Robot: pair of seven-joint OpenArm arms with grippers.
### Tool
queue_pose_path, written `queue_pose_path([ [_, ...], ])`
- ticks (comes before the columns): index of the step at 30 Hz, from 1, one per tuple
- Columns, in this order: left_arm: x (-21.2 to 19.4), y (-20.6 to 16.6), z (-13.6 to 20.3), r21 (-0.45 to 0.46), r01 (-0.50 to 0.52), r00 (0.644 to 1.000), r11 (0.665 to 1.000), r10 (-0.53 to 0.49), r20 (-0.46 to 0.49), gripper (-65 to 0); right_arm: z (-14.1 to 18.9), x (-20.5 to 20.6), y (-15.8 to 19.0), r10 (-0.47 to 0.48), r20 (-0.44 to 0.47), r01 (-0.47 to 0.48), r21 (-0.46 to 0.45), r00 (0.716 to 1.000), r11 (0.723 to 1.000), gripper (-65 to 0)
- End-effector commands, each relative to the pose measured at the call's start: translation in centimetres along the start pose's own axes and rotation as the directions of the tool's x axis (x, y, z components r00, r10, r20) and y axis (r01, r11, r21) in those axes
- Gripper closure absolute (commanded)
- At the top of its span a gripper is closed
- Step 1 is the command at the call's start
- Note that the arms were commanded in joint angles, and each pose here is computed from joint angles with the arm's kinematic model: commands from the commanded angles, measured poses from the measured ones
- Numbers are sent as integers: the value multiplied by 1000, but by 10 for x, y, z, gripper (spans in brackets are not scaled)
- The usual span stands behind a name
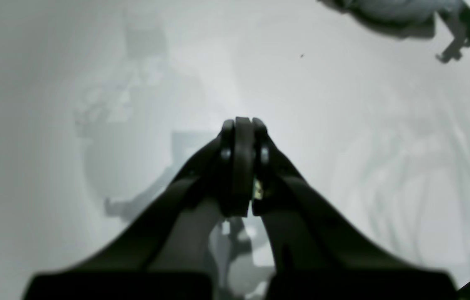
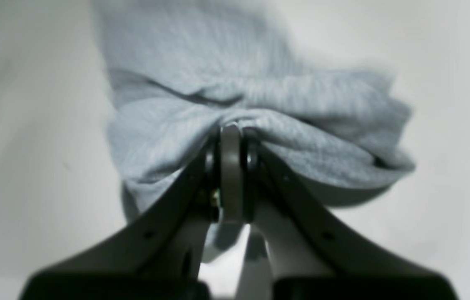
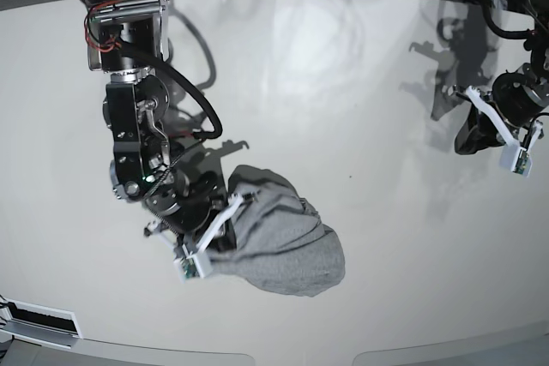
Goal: Layout the t-shirt on the table in an organized manner, then fold the t-shirt properly
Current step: 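Drag the grasped t-shirt edge away from the pile with the right gripper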
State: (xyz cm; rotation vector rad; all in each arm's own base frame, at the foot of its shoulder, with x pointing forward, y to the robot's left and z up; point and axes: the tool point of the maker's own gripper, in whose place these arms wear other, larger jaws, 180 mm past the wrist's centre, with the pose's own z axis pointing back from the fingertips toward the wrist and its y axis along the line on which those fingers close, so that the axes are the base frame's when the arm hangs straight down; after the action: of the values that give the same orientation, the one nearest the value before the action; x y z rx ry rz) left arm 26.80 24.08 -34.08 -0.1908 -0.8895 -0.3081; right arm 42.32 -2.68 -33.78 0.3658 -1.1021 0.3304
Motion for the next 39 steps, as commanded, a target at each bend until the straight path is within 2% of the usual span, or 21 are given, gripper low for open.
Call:
queue_pose_path([
  [1, 14, 4, 4, -1, 28, 999, 1000, -28, 35, 0, 8, 36, 4, 27, 91, -28, 7, 995, 1000, 0],
  [6, 15, 7, 7, -10, 73, 997, 997, -73, 21, 0, 50, 81, 16, 113, 177, -111, -24, 978, 994, 0],
  [13, 17, 10, 9, -15, 101, 995, 995, -101, 12, 0, 94, 100, 37, 174, 276, -178, -10, 945, 984, 0],
  [16, 16, 10, 10, -15, 102, 995, 995, -102, 6, 0, 101, 90, 16, 248, 214, -223, -134, 945, 966, 0],
  [18, 16, 10, 9, -15, 101, 995, 995, -101, 6, 0, 103, 82, 1, 308, 153, -275, -203, 939, 940, 0],
  [23, 16, 10, 9, -15, 101, 995, 995, -101, 7, 0, 113, 59, -27, 453, 6, -439, -235, 892, 867, 0],
  [28, 16, 10, 9, -15, 101, 995, 995, -101, 7, 0, 130, 41, -65, 525, -152, -546, -293, 837, 785, 0],
  [30, 16, 10, 9, -15, 100, 995, 995, -100, 8, 0, 139, 37, -81, 531, -202, -568, -336, 823, 752, 0],
  [32, 16, 10, 9, -15, 100, 995, 995, -100, 8, 0, 148, 35, -99, 513, -254, -572, -391, 820, 721, 0],
  [34, 16, 10, 9, -15, 100, 995, 995, -100, 8, 0, 159, 33, -117, 476, -311, -569, -448, 823, 690, 0],
  [36, 16, 10, 9, -15, 100, 995, 995, -100, 8, 0, 169, 28, -131, 419, -354, -548, -500, 836, 670, 0],
  [38, 16, 10, 9, -16, 100, 995, 995, -100, 8, 0, 173, 20, -136, 371, -392, -535, -512, 842, 672, 0],
  [39, 16, 9, 9, -16, 99, 995, 995, -99, 9, 0, 174, 15, -136, 348, -407, -525, -504, 845, 686, 0],
])
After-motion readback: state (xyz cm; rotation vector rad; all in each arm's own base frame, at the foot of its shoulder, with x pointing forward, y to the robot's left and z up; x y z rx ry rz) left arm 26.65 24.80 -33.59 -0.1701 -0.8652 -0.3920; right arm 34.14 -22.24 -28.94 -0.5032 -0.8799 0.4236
